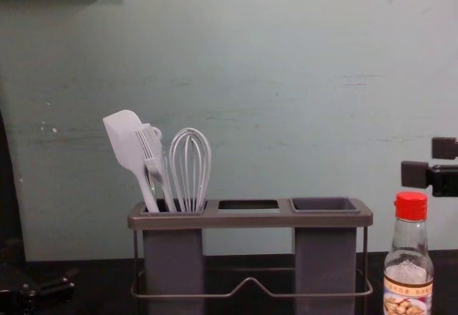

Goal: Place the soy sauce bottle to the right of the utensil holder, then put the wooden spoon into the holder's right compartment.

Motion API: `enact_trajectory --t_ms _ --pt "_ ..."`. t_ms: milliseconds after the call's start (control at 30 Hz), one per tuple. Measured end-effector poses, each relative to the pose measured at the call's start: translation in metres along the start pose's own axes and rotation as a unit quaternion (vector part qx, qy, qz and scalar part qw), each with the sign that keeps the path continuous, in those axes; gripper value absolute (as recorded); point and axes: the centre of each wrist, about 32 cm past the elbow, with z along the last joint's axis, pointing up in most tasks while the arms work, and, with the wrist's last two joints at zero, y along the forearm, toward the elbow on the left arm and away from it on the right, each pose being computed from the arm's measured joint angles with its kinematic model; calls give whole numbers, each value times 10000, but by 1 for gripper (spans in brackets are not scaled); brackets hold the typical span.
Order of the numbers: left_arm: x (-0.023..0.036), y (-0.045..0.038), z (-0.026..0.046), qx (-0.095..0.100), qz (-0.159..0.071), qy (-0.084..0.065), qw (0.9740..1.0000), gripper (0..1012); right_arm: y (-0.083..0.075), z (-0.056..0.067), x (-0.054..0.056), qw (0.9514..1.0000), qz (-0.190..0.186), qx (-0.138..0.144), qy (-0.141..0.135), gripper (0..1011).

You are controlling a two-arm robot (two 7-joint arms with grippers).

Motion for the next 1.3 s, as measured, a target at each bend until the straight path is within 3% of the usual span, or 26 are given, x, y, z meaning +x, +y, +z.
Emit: enact_trajectory --t_ms 133,333,433,533,633,933,1300 --pt "0 0 0 0 0 0 10000 1005 -5 91 -96 9996 239 -175 4 1003" --pt "0 0 0 0 1 0 10000 1005 97 223 -310 9945 670 -810 26 1003" --pt "0 0 0 -1 0 0 10000 1005 239 246 -409 9877 888 -1286 63 1003" --pt "0 0 0 0 1 0 10000 1005 341 254 -452 9824 987 -1587 80 1003" --pt "0 0 0 0 0 0 10000 1005 518 250 -496 9736 1080 -2011 89 1003" --pt "0 0 0 0 0 0 10000 1005 866 170 -594 9564 1127 -2694 -71 1003" --pt "0 0 0 0 0 0 10000 1005 1100 17 -631 9450 1112 -3076 -89 1003"
